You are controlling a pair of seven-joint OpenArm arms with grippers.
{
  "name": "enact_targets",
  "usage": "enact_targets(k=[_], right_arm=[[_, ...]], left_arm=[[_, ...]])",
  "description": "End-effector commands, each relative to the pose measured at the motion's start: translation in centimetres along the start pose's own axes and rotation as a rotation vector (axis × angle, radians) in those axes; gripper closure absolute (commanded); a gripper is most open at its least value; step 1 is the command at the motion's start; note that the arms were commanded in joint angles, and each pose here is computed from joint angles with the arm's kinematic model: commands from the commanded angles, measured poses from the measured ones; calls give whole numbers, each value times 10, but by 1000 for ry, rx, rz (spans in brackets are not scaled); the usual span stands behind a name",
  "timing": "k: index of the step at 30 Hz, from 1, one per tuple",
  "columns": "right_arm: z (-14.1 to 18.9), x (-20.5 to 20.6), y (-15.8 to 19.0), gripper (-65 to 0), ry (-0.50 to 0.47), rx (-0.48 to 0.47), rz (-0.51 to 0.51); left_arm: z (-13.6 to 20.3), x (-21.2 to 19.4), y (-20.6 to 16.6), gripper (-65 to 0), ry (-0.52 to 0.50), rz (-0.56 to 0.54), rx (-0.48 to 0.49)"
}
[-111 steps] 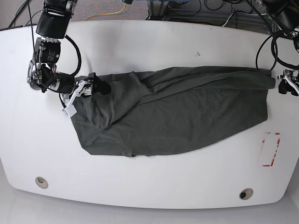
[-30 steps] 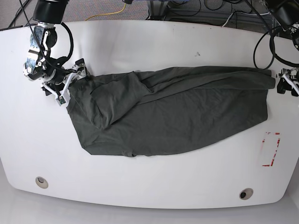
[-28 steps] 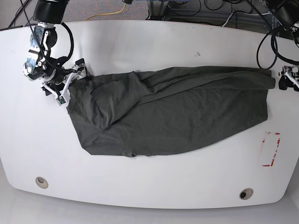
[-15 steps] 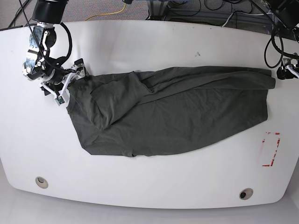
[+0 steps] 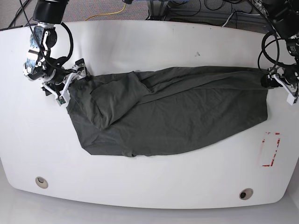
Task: Layout the t-shirt on the table in an organized manner, then fold the t-shirt properly
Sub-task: 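Release and regrasp the shirt edge with the left gripper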
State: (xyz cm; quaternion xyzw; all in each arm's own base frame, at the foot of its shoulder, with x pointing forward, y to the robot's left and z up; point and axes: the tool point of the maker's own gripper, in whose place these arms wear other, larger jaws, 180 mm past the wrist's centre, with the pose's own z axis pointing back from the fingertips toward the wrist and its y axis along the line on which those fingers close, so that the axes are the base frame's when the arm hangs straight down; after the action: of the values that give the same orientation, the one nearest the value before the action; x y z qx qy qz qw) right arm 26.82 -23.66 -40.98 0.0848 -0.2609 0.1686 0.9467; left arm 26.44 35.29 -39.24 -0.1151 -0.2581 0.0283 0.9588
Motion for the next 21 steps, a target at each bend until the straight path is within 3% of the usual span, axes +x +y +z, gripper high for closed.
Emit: enact_targets(k=[1,12,21], right_arm=[[8,15,-8,-620,-42,-18,23],[8,15,-8,-620,-42,-18,23],[9,15,-9,-620,-45,-22,21]], left_arm=[[8,21,3,-421,-56,-19,4],[9,21,3,-417,-60,-22,6],[0,17,-7,-319,-17,-60,-14]])
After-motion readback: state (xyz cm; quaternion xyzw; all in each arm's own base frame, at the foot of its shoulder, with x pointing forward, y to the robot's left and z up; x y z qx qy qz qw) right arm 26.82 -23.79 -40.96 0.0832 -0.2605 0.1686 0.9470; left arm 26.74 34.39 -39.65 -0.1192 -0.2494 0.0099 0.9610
